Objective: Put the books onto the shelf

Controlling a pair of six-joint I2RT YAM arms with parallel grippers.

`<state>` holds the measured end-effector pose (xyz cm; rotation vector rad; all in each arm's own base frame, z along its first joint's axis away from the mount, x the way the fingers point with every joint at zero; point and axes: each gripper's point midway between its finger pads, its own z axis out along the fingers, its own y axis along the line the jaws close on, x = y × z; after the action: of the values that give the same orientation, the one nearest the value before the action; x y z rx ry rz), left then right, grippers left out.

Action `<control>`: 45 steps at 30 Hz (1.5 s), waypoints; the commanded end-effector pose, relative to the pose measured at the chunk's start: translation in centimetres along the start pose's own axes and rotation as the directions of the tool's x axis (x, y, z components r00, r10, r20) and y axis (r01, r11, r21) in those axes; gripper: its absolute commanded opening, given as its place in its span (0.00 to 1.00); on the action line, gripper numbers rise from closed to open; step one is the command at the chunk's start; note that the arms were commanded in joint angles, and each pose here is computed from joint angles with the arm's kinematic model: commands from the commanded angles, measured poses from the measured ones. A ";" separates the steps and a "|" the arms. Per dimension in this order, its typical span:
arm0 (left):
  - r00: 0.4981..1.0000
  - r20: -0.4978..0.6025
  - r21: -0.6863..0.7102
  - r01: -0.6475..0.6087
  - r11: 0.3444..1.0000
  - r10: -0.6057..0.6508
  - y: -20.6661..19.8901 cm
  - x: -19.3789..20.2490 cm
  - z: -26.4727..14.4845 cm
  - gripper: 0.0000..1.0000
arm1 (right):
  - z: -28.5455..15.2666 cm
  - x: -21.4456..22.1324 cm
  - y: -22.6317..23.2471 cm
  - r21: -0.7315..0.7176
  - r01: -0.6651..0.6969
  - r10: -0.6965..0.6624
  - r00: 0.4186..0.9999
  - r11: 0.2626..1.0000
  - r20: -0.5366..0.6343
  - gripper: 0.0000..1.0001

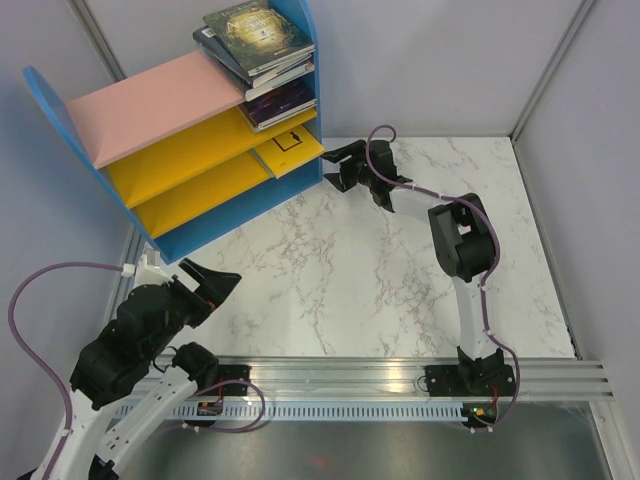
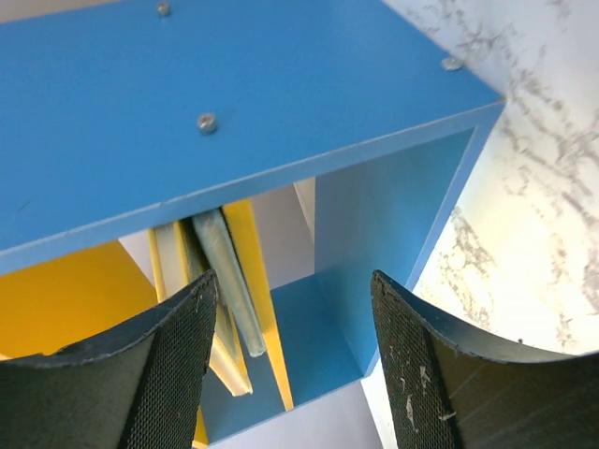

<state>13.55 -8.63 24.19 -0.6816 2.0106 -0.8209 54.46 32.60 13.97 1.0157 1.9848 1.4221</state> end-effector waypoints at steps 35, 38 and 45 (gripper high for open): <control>0.928 -0.051 -0.191 -0.371 0.909 0.369 -0.7 -1.6 7.5 1.00 | -31.0 4.5 7.5 -0.050 0.613 -0.605 0.788 0.789 0.110 0.76; 0.916 -0.034 -0.267 -0.395 0.879 0.401 0.3 -2.3 9.1 1.00 | -33.4 4.9 5.6 0.000 0.657 -0.654 0.752 0.754 0.083 0.77; 0.803 -0.022 -0.304 -0.573 0.761 0.596 2.4 -2.5 13.6 1.00 | -40.0 5.8 4.4 -0.022 0.681 -0.668 0.724 0.732 0.173 0.98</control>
<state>23.52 -10.35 17.72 -0.3036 2.2210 -0.2447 23.91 16.84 32.86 0.2621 1.8539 1.0551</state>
